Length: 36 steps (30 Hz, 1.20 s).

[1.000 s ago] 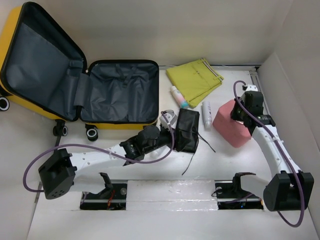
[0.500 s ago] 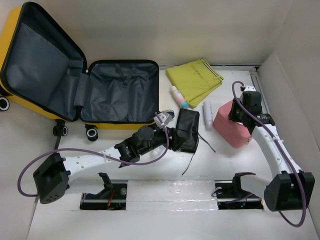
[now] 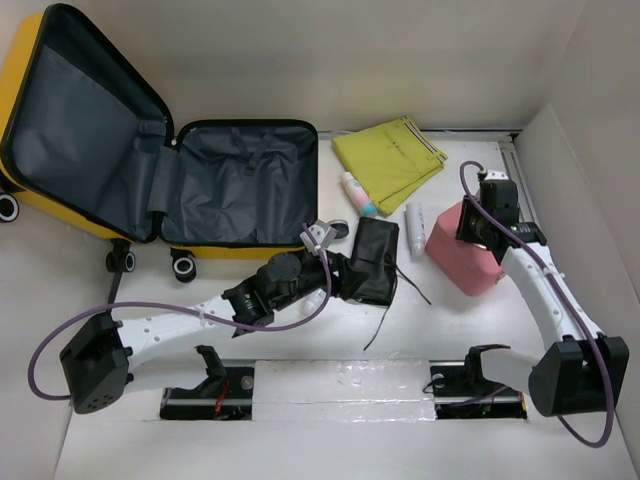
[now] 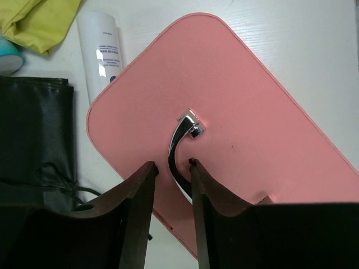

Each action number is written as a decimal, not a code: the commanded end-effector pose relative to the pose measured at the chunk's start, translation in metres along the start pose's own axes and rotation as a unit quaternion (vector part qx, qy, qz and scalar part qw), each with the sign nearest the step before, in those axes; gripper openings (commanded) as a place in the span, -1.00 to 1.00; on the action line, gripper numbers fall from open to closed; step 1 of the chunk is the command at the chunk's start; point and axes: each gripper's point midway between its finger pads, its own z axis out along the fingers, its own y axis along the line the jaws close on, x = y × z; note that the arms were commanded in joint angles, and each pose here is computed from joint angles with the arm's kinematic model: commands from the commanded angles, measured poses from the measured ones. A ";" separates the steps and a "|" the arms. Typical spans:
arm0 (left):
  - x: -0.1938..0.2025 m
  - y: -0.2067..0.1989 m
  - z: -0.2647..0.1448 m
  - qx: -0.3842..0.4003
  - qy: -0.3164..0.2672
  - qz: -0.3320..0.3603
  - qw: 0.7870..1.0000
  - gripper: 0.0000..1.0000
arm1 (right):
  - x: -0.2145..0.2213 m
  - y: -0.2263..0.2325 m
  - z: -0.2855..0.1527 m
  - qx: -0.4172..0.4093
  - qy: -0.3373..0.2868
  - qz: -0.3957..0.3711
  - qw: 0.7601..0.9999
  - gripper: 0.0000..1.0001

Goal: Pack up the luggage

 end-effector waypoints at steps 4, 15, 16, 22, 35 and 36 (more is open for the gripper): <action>-0.016 0.001 -0.007 -0.005 -0.033 0.005 0.999 0.21 | 0.015 0.006 0.015 -0.005 0.048 -0.006 0.999 -0.84; -0.016 0.005 -0.008 -0.014 -0.038 0.009 0.999 0.19 | -0.070 0.001 -0.044 -0.003 -0.100 0.017 0.995 -1.00; -0.016 0.005 -0.008 -0.014 -0.038 0.009 0.999 0.19 | -0.080 0.002 -0.055 -0.007 -0.120 0.020 0.993 -1.00; -0.016 0.005 -0.007 -0.014 -0.038 0.009 0.999 0.16 | -0.116 0.004 -0.109 -0.021 -0.193 0.028 0.981 -1.00; -0.089 -0.001 -0.042 -0.039 -0.155 -0.053 0.986 0.11 | -0.178 0.105 -0.178 -0.242 -0.272 0.005 0.931 -1.00; -0.101 0.000 -0.051 -0.046 -0.178 -0.065 0.981 0.11 | -0.182 0.128 -0.185 -0.277 -0.279 -0.003 0.919 -1.00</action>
